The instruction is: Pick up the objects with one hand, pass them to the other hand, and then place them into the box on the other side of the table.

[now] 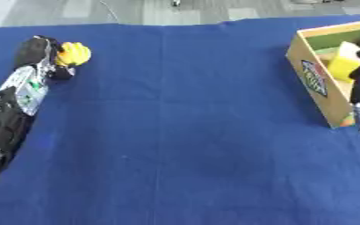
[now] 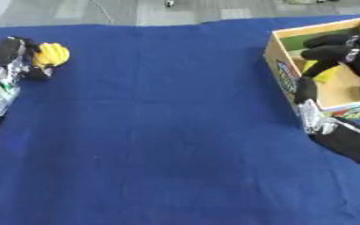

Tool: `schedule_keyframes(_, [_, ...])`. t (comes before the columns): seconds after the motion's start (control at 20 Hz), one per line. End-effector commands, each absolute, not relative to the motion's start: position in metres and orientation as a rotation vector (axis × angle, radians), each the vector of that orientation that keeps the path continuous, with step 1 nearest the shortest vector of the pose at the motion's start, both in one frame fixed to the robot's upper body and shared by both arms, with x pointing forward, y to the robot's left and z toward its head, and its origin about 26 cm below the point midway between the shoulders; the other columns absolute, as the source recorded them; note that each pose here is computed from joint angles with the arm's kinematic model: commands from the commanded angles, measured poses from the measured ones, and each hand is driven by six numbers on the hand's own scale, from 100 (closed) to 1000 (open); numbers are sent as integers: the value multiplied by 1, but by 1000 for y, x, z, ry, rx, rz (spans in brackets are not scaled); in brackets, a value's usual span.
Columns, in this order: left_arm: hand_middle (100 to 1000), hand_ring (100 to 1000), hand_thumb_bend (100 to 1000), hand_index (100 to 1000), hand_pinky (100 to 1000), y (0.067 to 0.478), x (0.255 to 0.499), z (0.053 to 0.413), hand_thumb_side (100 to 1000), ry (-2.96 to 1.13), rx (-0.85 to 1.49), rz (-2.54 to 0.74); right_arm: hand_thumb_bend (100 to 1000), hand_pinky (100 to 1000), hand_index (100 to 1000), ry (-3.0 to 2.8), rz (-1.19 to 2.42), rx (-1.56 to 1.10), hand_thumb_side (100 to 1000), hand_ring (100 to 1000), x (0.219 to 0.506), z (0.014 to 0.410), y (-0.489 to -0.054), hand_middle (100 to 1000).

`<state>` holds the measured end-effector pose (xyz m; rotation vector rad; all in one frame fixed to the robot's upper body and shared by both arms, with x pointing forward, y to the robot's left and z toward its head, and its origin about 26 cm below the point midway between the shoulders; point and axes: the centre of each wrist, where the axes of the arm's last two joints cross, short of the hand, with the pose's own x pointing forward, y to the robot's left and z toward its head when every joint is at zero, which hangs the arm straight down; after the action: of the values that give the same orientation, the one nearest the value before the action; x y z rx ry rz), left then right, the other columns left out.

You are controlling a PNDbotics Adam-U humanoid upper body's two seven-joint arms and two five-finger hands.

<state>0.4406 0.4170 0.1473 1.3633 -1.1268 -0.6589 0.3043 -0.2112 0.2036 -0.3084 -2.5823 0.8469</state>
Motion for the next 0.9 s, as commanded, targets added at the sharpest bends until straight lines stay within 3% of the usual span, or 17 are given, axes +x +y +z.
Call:
schedule_keyframes(0.05, [452,493,185,552,709,427,440,167,118,-1147,1430,-632,100,739,723,-2604,849,-323,378,535,303,210,-213,725])
schedule_keyframes(0.55, [423,472,139,526,675,416,434,198,148,-1360,1319,-567,100,740,729,-2600,858,-336,369,540,303,210,-214,725])
schedule_keyframes(0.9, [418,466,124,521,661,390,412,230,160,-1576,1148,-643,100,738,733,-2581,882,-335,361,548,302,208,-214,729])
